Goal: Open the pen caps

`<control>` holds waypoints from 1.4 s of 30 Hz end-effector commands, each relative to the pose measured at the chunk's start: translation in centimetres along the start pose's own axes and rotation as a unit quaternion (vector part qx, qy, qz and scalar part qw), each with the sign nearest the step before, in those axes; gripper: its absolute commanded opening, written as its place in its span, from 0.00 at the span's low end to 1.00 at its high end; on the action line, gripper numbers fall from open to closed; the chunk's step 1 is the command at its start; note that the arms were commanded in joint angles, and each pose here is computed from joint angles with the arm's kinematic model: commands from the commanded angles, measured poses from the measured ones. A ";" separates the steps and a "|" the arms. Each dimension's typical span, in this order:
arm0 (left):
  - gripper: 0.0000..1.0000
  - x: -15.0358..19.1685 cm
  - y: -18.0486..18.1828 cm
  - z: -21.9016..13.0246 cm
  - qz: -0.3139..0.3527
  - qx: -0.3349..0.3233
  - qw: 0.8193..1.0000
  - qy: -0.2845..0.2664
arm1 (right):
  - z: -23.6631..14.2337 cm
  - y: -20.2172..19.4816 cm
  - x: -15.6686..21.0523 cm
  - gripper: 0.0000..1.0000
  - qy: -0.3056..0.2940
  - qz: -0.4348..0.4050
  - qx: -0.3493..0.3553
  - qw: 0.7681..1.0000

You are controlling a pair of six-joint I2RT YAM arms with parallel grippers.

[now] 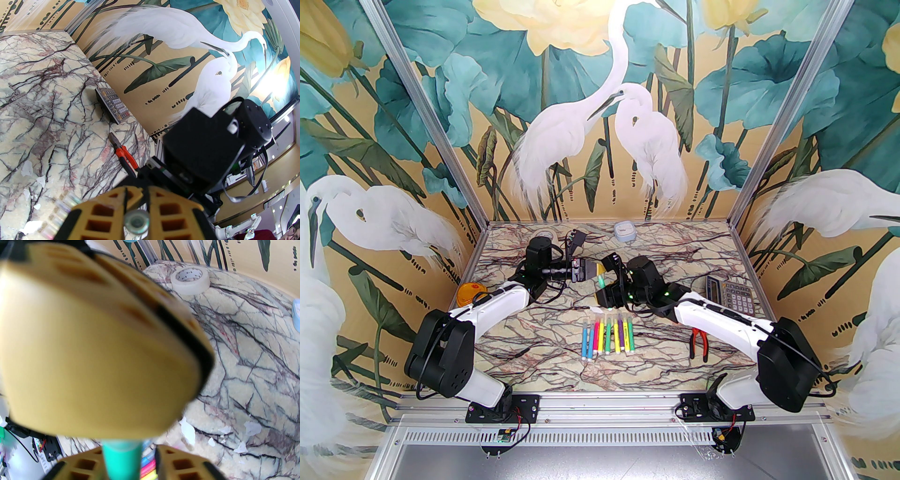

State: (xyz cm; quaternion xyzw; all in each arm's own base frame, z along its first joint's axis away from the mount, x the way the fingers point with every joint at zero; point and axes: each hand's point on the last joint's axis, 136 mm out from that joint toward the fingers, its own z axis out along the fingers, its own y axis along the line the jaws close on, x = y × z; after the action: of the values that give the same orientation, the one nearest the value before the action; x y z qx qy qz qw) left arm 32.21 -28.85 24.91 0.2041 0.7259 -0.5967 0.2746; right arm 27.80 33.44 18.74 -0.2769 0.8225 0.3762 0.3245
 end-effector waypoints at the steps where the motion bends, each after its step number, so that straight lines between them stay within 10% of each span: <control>1: 0.00 -1.4 0.4 0.1 0.008 -0.023 0.999 -0.023 | -0.2 -0.1 -0.1 0.16 -0.008 -0.001 -0.004 1.000; 9: 0.00 -2.9 2.7 -0.8 -0.011 -0.088 0.995 -0.048 | -0.3 -0.3 1.8 0.00 0.020 -0.004 -0.005 1.000; 42: 0.00 -7.9 7.1 -8.7 -0.060 -0.216 0.962 -0.153 | -1.4 -1.6 6.6 0.00 0.066 -0.038 0.014 0.997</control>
State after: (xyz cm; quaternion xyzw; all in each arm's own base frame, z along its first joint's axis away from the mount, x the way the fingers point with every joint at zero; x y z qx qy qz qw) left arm 41.42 -19.64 23.91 -0.0011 0.8051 -0.4732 0.3575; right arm 24.84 30.17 13.29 -0.3138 0.8469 0.3294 0.2752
